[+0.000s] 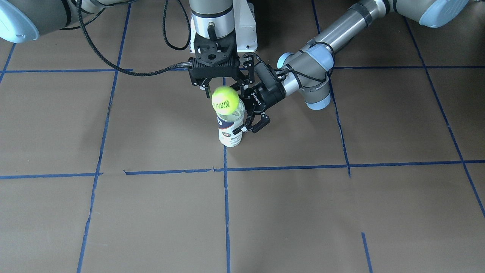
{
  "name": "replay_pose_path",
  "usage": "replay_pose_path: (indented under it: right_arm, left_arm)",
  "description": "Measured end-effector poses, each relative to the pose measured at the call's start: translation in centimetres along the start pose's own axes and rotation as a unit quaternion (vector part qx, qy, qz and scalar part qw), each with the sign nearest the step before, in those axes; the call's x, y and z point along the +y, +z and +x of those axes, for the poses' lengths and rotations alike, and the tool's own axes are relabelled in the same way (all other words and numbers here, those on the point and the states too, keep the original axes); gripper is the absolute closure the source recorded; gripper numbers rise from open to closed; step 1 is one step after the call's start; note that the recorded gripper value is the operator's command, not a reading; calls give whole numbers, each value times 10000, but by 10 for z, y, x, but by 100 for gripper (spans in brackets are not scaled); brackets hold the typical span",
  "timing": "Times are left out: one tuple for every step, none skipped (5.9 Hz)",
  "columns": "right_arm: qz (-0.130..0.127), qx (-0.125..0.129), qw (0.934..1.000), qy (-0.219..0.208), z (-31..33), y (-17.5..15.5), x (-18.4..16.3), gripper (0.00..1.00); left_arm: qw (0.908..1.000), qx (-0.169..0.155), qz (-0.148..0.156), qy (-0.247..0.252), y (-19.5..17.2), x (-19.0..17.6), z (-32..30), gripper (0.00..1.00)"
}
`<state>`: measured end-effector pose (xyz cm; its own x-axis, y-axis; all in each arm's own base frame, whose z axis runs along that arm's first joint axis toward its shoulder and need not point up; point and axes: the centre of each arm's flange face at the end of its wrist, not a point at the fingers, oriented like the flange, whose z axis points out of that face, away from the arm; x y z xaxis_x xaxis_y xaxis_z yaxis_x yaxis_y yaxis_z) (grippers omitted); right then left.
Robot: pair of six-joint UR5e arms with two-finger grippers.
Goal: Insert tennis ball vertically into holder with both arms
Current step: 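Carry the second ball over the can and drop it inside, then set the can down and open the left gripper while the right arm withdraws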
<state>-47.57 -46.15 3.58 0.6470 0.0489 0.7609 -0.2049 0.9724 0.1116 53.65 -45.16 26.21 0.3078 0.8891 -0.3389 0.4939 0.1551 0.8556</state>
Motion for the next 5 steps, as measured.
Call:
replay_pose_path:
  right_arm:
    - [-15,-9,10000,-36,1,0,1,1]
    - [-32,-3,9999,-161,5,-1,-3,1]
    - [-115,46,9993,-350,26,1,-21,1]
    - [-257,133,9980,-560,67,5,-50,1]
    - [-350,257,9956,-825,113,11,-79,1]
  left_arm:
    - [10000,1,1,0,0,0,0,5]
    - [10000,-5,5,1,0,-1,-1,4]
    - [10000,-22,43,7,-2,-5,-4,4]
    - [9999,-19,164,17,-5,-17,-6,1]
    - [9994,27,332,20,-10,-34,-3,1]
